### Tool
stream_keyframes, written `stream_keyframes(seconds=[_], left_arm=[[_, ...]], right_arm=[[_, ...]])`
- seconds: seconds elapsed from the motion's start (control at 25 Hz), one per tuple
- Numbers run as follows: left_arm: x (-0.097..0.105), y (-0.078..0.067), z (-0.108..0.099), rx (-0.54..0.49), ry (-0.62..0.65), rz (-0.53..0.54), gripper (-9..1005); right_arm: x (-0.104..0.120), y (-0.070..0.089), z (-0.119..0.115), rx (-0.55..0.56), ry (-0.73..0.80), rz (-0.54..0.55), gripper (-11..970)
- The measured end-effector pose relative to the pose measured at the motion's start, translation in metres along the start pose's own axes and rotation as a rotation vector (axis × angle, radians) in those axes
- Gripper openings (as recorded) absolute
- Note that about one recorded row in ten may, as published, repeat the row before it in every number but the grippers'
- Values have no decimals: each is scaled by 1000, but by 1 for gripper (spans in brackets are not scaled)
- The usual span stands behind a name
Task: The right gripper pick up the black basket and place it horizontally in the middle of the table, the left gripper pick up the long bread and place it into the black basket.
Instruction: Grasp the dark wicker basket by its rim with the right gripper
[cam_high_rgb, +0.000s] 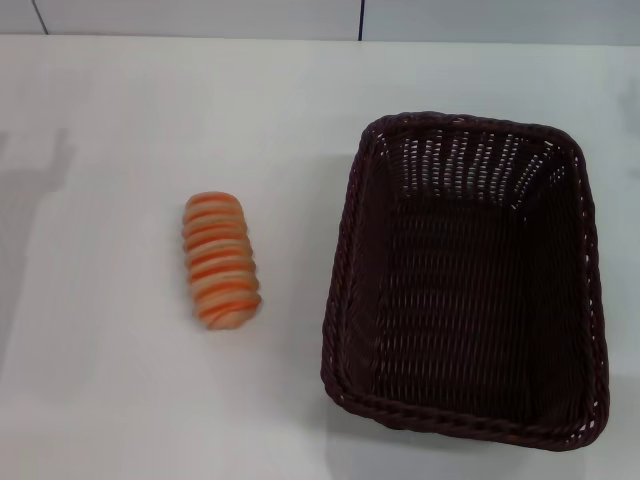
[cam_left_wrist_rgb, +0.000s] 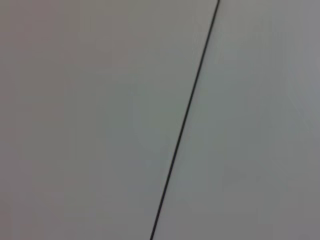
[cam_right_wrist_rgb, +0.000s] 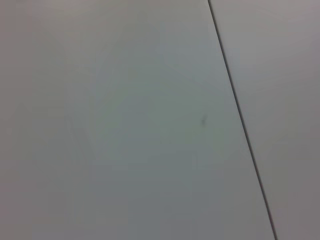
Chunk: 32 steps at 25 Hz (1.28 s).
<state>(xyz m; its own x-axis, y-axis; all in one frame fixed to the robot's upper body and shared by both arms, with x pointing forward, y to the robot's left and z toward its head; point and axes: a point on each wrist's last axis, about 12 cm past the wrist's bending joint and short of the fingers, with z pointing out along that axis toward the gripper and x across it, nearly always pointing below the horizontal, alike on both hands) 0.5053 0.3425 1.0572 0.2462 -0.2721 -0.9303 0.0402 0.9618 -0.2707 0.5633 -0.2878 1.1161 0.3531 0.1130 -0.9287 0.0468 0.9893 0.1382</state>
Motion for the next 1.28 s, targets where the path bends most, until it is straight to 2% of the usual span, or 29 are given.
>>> stream_keyframes(seconds=[0.44, 0.84, 1.28], left_arm=[[1, 2, 0, -16, 10, -32, 834], [0, 4, -6, -14, 1, -67, 834], [-1, 2, -8, 4, -7, -67, 833]], right_arm=[[-14, -2, 4, 27, -6, -22, 761], [-16, 3, 7, 14, 53, -4, 760], [-22, 0, 2, 22, 55, -23, 761]])
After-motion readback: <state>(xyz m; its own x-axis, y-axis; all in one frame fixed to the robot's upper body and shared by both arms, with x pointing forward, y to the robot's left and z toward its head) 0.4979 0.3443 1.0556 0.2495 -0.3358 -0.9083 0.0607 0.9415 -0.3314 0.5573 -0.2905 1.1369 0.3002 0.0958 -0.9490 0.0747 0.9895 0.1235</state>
